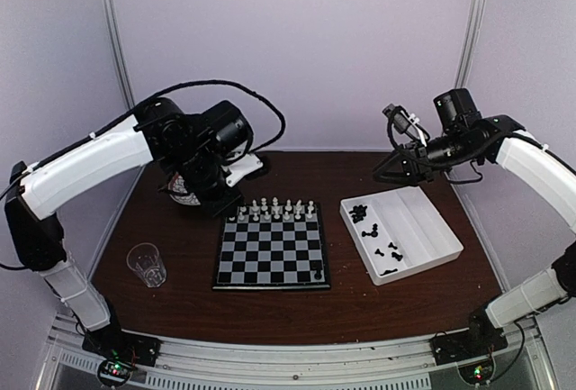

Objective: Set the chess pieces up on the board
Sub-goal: Place the bishop on the chessboard.

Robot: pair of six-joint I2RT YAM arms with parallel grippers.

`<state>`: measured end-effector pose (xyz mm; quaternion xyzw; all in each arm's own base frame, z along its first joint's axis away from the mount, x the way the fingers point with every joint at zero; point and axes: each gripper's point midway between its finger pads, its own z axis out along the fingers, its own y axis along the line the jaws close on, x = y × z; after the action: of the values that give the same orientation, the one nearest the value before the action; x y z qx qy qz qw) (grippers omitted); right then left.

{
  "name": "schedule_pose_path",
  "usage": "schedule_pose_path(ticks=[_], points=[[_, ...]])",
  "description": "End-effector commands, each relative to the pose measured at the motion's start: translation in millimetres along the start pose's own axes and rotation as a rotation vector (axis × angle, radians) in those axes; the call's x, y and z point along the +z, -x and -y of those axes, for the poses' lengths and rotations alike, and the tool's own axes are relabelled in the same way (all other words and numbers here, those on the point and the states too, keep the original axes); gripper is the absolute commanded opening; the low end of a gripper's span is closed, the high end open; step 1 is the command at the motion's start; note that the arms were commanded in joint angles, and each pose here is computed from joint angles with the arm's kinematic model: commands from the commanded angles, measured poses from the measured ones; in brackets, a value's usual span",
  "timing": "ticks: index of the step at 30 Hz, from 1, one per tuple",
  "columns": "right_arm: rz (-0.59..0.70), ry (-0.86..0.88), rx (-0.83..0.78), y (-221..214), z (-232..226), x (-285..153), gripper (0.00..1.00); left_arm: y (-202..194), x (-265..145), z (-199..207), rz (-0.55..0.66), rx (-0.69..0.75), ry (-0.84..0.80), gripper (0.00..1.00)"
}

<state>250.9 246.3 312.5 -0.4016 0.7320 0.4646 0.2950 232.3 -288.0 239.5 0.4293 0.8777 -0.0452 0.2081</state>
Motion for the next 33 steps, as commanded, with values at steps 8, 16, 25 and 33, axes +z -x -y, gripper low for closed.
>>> schedule_pose_path(ticks=[8, 16, 25, 33], points=[[-0.001, -0.029, -0.061, -4.5, -6.4, -8.3, 0.50, -51.6, 59.0, 7.7, -0.403, 0.289, 0.026, 0.00], [0.006, -0.034, -0.077, -7.6, -10.5, -11.2, 0.50, -88.2, 95.7, 26.2, -0.607, 0.308, -0.033, 0.00], [0.013, -0.032, -0.088, -9.5, -13.3, -13.4, 0.50, -99.3, 117.2, 35.0, -0.695, 0.316, -0.053, 0.00], [0.016, -0.036, -0.091, -10.3, -14.9, -15.5, 0.50, -106.5, 135.7, 42.0, -0.752, 0.304, -0.082, 0.00]])
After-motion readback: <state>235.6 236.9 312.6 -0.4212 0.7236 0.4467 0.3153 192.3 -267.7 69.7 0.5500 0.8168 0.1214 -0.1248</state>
